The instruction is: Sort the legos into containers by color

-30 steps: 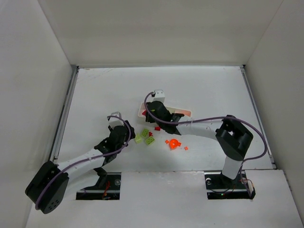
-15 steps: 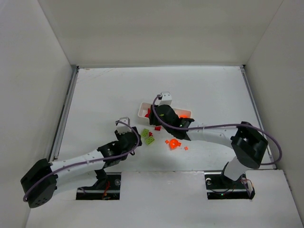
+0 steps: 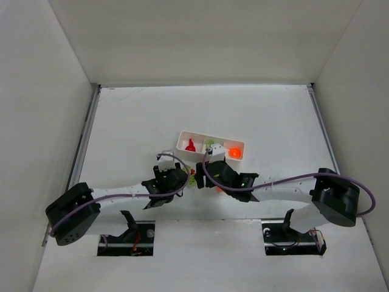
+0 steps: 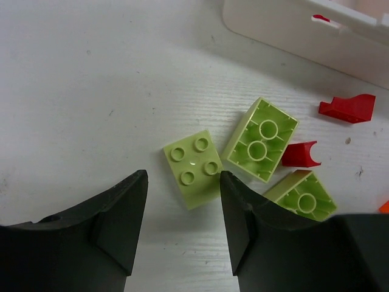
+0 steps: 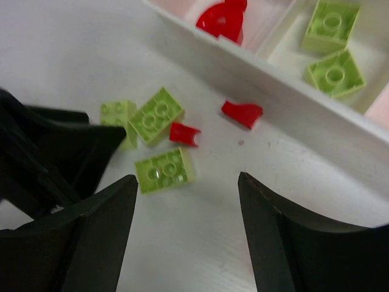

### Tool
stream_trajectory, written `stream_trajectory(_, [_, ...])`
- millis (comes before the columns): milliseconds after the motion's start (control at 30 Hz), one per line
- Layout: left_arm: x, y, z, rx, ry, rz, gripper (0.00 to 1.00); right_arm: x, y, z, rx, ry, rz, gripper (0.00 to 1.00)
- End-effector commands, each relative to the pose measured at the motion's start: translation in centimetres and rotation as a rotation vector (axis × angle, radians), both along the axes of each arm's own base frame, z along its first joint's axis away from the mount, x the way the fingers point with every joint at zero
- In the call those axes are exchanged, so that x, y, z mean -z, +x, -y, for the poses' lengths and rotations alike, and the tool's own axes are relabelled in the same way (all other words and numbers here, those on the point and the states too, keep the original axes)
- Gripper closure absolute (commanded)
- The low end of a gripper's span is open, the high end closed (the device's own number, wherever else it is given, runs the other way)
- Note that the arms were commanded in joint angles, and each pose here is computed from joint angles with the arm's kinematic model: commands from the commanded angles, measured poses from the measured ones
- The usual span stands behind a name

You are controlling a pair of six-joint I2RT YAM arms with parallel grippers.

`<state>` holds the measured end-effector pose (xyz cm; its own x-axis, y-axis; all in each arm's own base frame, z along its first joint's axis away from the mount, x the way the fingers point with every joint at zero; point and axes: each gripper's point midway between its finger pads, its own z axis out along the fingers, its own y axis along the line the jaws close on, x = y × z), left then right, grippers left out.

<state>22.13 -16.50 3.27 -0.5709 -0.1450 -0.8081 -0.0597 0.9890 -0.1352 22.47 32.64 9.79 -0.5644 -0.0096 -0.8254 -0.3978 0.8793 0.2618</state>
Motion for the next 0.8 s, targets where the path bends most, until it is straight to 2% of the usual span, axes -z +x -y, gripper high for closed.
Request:
stream_trajectory(0, [-1.3,1.4,0.6,-0.076,-0.058,0.054,0.52,0.8,-1.1,-0.7,-0.026,0.043,-0.023,0.24])
stream_trajectory(133, [-0.7,1.6,-0.3,-0.1,-0.037,0.041,0.56,1.4,-1.7,-1.5,-0.065,0.057,-0.048,0.19])
stream_trajectory(300, [-0.3,1.7,-1.7,-0.132,-0.026,0.037,0.74,2.4,-2.5,-2.4,-0.115,0.037,-0.058,0.16])
stream_trajectory(467, [-0.4,1.5,-2.5,-0.137,-0.024,0.044,0.81,2.6,-3.3,-3.9,-0.182,0.012,-0.055,0.13])
stream_trajectory(700, [-1.6,1.4,-2.5,-0.122,-0.042,0.072,0.83,3.6,-3.0,-4.6,-0.183,-0.029,-0.063,0.11])
stream_trajectory(767, [-1.6,1.5,-2.7,-0.127,-0.046,0.067,0.75,3.9,-2.8,-4.6,-0.177,-0.044,-0.065,0.1])
